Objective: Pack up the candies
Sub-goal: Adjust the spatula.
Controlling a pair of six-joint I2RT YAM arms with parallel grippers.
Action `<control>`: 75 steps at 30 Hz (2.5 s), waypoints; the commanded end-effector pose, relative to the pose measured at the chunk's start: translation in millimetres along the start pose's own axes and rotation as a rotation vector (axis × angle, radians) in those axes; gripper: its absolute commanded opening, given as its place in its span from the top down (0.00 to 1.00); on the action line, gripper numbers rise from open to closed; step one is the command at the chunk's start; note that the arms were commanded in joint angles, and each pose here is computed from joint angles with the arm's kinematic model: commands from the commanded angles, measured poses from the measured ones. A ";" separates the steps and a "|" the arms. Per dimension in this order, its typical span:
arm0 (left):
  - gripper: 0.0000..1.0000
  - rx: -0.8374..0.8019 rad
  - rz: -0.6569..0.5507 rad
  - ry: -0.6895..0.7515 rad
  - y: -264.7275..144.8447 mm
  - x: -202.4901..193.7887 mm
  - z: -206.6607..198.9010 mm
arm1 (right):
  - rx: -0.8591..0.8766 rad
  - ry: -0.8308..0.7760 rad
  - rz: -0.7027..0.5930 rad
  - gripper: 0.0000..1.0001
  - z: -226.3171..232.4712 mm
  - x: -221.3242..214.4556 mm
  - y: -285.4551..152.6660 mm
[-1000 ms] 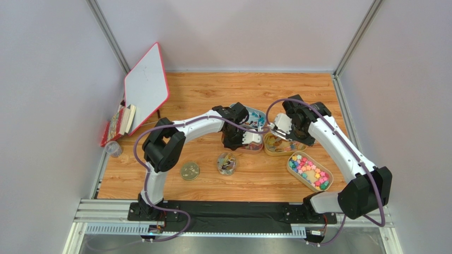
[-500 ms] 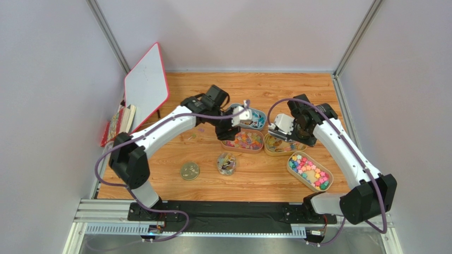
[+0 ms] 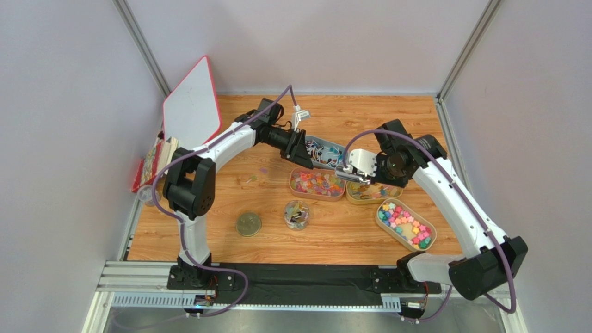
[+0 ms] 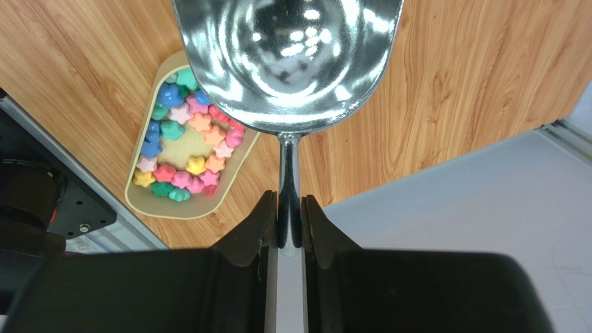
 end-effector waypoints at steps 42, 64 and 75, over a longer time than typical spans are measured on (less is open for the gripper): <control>0.81 -0.209 -0.035 0.013 11.1 9.4 -38.0 | -0.012 -0.045 -0.073 1.00 -19.7 94.6 25.2; 1.00 -0.126 0.038 0.285 -0.3 4.9 -31.0 | 0.202 -0.045 -0.661 0.44 27.7 37.4 -38.3; 1.00 -0.147 0.013 0.347 -14.2 4.3 -55.3 | 0.388 -0.023 -0.805 0.48 27.8 52.4 -17.4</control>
Point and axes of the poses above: each gripper's point midway between its finger pads, its own y axis out along the fingers, its own z axis along the line the jaws close on, x = y × z, the point moved 8 cm from there along -y, back along the fingers, and after that the axes turned 5 degrees about y, right-handed, at the moved point
